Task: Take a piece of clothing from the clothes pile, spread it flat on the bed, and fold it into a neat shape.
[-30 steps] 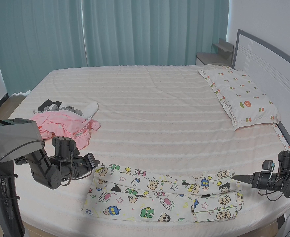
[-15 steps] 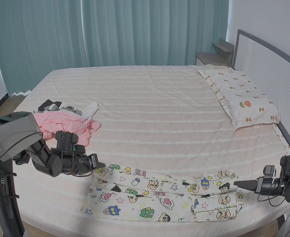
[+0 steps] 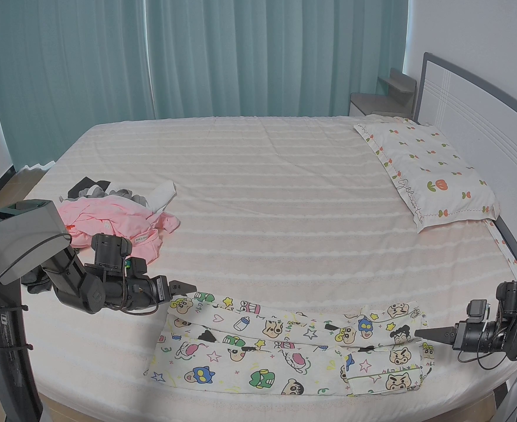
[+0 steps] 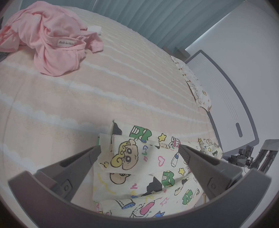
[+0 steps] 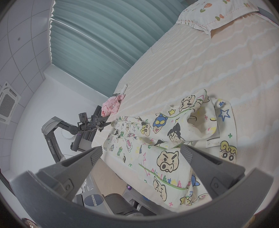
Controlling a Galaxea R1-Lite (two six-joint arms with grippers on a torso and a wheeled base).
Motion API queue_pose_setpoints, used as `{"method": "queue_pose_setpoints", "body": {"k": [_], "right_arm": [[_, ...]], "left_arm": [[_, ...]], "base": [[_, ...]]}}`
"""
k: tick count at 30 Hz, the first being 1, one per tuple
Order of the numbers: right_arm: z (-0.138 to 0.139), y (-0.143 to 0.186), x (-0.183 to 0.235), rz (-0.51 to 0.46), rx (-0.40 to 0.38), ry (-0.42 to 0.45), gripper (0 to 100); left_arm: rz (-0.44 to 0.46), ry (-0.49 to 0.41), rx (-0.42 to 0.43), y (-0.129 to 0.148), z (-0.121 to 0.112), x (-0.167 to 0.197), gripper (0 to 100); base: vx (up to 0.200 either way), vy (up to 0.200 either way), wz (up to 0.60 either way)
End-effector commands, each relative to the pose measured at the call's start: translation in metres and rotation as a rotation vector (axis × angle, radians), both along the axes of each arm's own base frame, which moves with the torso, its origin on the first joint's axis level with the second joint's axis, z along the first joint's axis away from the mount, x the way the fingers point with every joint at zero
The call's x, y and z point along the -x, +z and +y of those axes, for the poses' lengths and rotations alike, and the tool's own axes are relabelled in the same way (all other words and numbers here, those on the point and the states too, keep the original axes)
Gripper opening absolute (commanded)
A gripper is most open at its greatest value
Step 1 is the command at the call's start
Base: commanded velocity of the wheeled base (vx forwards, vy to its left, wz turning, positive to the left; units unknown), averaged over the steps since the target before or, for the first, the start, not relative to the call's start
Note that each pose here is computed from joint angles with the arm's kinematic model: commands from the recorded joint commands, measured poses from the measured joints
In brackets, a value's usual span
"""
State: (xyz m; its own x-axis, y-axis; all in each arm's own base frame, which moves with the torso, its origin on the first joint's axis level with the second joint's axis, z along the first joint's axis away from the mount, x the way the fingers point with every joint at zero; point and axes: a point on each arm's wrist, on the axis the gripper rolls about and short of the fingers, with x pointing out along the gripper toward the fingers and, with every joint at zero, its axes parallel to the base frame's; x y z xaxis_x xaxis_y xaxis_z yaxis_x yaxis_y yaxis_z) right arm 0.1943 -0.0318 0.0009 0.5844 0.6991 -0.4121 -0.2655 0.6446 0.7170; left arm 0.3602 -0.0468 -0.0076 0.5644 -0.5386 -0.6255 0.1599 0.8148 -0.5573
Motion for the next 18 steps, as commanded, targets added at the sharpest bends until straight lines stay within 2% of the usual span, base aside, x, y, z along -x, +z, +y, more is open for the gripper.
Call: {"method": "queue_pose_setpoints", "body": {"k": [1, 17, 18], "right_arm": [[0.001, -0.003, 0.004, 0.026, -0.007, 0.001, 100], [0.001, -0.004, 0.004, 0.030, -0.007, 0.002, 100], [0.001, -0.005, 0.004, 0.029, -0.005, 0.004, 100]], "left_arm": [[0.022, -0.011, -0.005, -0.012, -0.001, -0.001, 100], [0.023, -0.059, 0.007, -0.022, -0.015, -0.008, 100], [0.022, -0.057, 0.008, -0.021, -0.015, -0.008, 0]], "base": [[0.000, 0.000, 0.00], [0.000, 0.000, 0.00], [0.000, 0.000, 0.00]]}}
